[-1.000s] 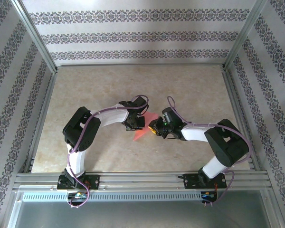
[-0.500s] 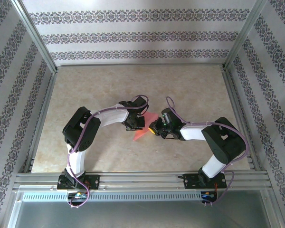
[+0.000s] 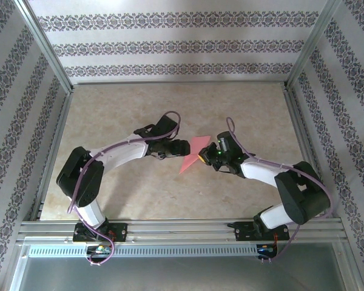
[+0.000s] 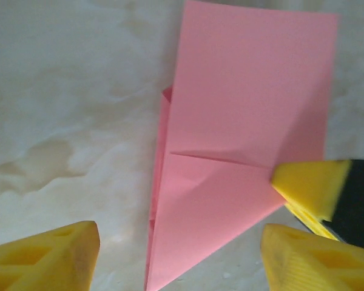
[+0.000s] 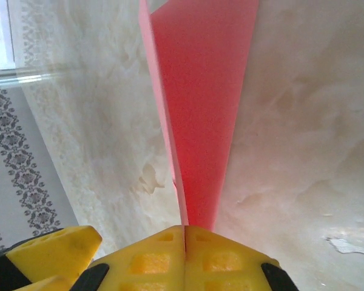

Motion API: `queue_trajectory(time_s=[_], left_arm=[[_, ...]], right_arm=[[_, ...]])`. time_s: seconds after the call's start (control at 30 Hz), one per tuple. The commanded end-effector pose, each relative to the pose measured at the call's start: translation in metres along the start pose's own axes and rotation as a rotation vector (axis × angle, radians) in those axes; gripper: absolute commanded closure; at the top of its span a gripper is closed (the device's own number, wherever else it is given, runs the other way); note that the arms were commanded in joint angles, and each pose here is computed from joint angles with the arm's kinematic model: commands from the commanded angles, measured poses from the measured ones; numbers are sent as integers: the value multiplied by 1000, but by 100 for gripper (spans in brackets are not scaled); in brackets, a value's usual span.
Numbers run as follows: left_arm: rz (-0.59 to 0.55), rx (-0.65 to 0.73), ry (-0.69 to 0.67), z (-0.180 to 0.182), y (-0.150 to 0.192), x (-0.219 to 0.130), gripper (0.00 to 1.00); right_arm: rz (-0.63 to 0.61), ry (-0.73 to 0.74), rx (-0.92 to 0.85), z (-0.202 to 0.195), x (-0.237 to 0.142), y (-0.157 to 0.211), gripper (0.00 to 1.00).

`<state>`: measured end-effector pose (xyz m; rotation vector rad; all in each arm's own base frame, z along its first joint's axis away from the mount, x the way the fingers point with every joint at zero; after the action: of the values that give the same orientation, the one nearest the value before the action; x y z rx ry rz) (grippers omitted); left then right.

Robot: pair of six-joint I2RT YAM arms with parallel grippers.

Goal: Fold a paper plane with a square sheet of paper (pick it up from the middle)
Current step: Fold the wing for the fifth time at the center of the table.

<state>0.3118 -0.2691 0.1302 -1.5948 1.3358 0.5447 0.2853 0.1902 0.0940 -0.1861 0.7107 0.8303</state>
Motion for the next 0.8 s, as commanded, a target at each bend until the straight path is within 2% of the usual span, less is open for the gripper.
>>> queue_trajectory(time_s=[0.0,0.1,0.37,0.57,0.77], left_arm=[[-87,187,134,-19,-4,5,21],[-178,337,160,-27,-1,7,17],[-388,722,174,-40,15,14,17],[-386,906,76,-44,30,31,26],[-376,1020,27,-53,45,48,38]], right_arm=[[-33,83,25,-19,-10,-8,96],[-39,90,48,-19,-16,-13,96],[-42,84,131,-18,-23,-21,95],[-52,85,163,-18,-24,-24,94],[-49,98,175,-21,-23,-25,95]])
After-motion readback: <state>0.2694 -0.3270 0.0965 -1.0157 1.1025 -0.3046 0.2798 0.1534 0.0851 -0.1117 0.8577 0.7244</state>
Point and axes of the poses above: each hand's point on the last joint's axis, 136 mm out from that joint toward the fingers, its own x axis out along the fingers, its own z axis along the line the jaws close on, y = z × x, the point moved 4 cm from there along -x, back along the fingers, and after that the axes turned 6 degrees about x, right-handed, at the moved point
